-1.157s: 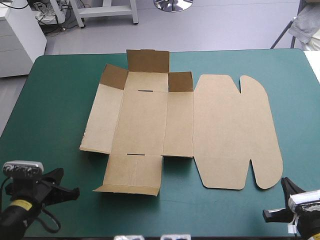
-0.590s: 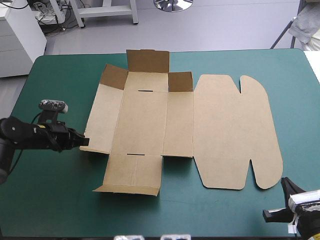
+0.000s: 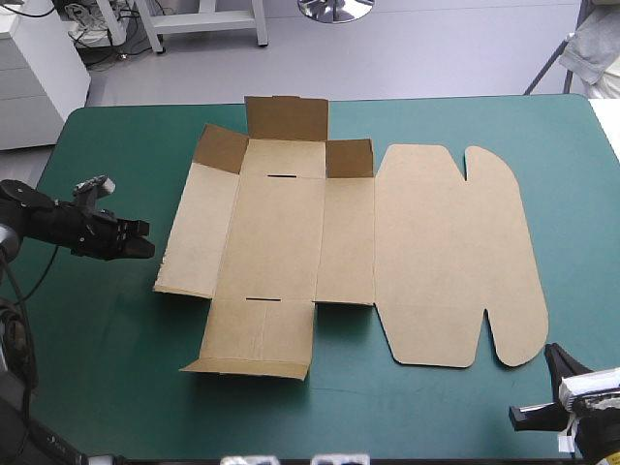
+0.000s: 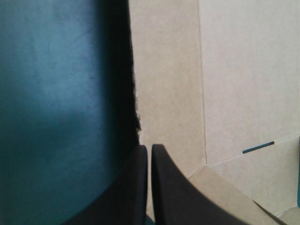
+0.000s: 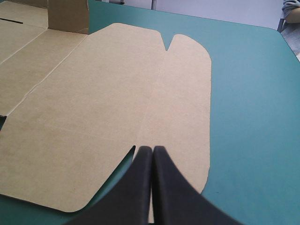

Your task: Fold the box

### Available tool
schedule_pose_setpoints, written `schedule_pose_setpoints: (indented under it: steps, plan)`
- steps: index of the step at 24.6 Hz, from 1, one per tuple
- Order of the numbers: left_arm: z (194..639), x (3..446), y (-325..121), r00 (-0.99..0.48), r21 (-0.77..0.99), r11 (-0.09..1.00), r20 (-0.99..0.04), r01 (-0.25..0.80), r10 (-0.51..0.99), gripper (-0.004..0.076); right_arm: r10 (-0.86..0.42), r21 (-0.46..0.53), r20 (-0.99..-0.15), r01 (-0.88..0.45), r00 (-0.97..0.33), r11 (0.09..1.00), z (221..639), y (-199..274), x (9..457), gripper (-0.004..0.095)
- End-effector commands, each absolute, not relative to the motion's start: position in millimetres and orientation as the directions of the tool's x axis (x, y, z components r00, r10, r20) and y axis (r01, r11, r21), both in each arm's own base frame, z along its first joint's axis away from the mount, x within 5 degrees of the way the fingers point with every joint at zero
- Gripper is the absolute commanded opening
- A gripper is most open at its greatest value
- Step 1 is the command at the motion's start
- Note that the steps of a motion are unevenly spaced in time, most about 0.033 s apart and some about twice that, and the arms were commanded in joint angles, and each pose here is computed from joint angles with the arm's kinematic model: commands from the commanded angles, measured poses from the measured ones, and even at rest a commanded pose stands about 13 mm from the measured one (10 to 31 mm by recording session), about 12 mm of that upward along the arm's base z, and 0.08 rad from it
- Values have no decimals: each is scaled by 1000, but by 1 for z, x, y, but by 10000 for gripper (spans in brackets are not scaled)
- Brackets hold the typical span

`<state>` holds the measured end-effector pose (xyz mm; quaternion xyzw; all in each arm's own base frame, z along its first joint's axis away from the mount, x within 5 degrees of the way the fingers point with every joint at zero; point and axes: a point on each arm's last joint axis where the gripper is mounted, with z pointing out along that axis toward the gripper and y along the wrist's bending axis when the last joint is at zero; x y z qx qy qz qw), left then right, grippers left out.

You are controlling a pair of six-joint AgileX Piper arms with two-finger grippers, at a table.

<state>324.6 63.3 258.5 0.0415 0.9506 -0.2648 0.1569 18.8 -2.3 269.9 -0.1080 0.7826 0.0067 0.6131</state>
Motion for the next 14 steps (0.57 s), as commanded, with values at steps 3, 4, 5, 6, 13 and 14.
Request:
schedule_pose_setpoints:
  steps: [3,4,5,6,13,14]
  plan:
    - [260,327,60,-968,-576,811,-245,105,-48,27,-146,-130,-985,-160,-90,978,286,-4,12,-19]
    - [260,328,60,-968,-576,811,-245,104,-49,52,-146,-130,-985,-160,-90,978,286,-4,12,-19]
    - [259,328,60,-968,-577,810,-245,103,-52,90,-146,-130,-985,-160,-90,978,286,-4,12,-19]
    - [260,328,60,-968,-581,808,-246,102,-55,141,-146,-130,-985,-160,-90,978,286,-4,12,-19]
    - [261,338,62,-939,-574,814,-320,89,-123,664,-146,-130,-985,-160,-90,978,286,-4,12,-19]
    - [261,337,61,-942,-581,810,-310,82,-127,658,-146,-130,-985,-160,-90,978,286,-4,12,-19]
